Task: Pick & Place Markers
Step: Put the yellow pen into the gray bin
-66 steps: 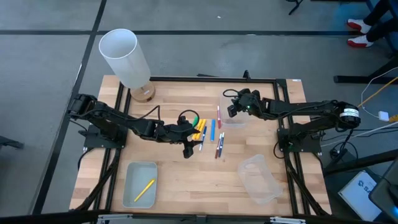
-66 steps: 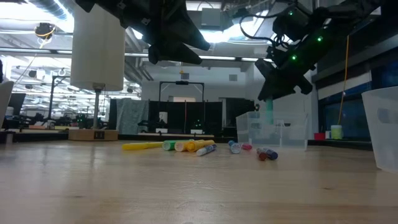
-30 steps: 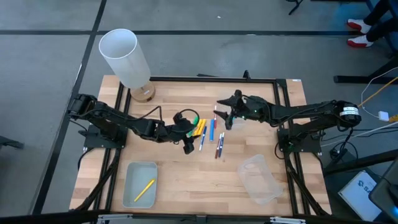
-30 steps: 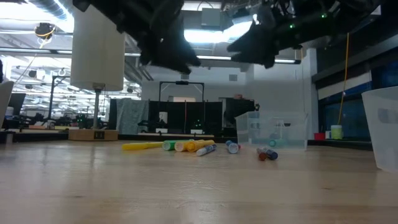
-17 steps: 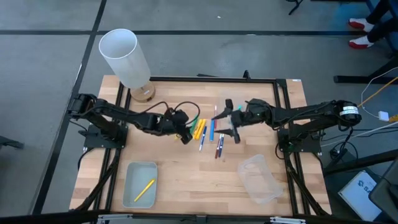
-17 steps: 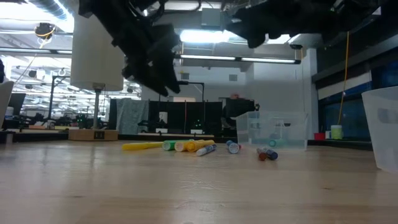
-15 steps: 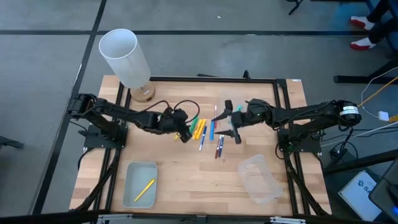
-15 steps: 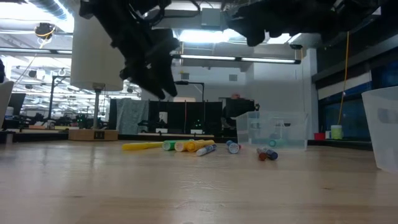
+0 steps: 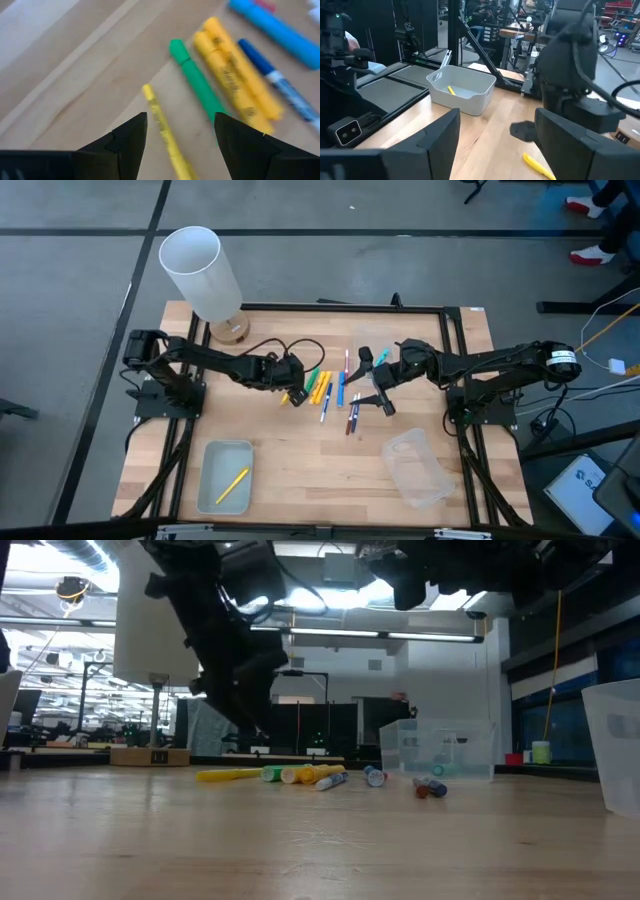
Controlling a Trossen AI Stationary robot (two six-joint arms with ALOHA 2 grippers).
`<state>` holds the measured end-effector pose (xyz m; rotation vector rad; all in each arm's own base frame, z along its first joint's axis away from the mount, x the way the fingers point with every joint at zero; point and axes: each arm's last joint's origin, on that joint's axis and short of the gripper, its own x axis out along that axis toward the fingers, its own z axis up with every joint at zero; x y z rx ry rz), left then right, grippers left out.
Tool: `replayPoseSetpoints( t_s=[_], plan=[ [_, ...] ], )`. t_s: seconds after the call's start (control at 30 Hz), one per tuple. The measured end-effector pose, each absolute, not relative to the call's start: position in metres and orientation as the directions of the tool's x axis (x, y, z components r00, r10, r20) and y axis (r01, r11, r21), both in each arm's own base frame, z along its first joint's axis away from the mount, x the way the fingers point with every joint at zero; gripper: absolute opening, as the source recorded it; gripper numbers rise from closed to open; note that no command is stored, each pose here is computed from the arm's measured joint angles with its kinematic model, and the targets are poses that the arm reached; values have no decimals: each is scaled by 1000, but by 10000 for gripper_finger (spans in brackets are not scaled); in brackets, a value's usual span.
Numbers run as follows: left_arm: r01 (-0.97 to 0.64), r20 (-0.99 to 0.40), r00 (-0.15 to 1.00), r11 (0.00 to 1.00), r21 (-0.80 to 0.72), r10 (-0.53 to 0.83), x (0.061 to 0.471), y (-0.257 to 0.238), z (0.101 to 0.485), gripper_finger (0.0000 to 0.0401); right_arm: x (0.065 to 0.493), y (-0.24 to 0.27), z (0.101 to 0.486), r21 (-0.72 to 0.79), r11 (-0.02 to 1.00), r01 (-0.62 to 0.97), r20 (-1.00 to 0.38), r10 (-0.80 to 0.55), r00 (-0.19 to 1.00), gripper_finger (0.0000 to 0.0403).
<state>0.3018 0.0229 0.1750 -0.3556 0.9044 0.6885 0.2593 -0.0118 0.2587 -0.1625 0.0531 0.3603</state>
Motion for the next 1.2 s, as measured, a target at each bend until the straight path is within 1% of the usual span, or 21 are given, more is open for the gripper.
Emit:
replayPoseSetpoints(
  t_s=[0.2, 0.37, 0.5, 0.73, 1.0, 1.1, 1.2],
  plan=[
    [-727, -832, 366, 686, 25, 418, 297, 31, 172, 226, 259, -12, 259, -148, 923, -355, -81, 346, 935, 255],
    [-738, -854, 373, 674, -36, 362, 298, 28, 169, 226, 259, -12, 259, -148, 923, -354, -81, 346, 935, 255],
    [-746, -859, 334, 665, 10, 388, 298, 24, 162, 226, 259, -12, 259, -148, 924, -354, -81, 345, 935, 255],
    [-731, -906, 277, 682, 17, 319, 301, 22, 140, 226, 260, -13, 259, -147, 935, -322, -83, 313, 946, 255],
    [-717, -914, 234, 693, 68, 331, 304, 22, 125, 225, 260, -13, 259, -147, 935, -322, -83, 313, 946, 255],
    [-717, -917, 225, 693, 74, 330, 304, 21, 125, 210, 260, -13, 258, -147, 935, -322, -83, 313, 946, 255],
    [-715, -919, 230, 696, 63, 320, 304, 21, 125, 179, 260, -13, 258, -146, 935, -322, -84, 313, 946, 255]
  ],
)
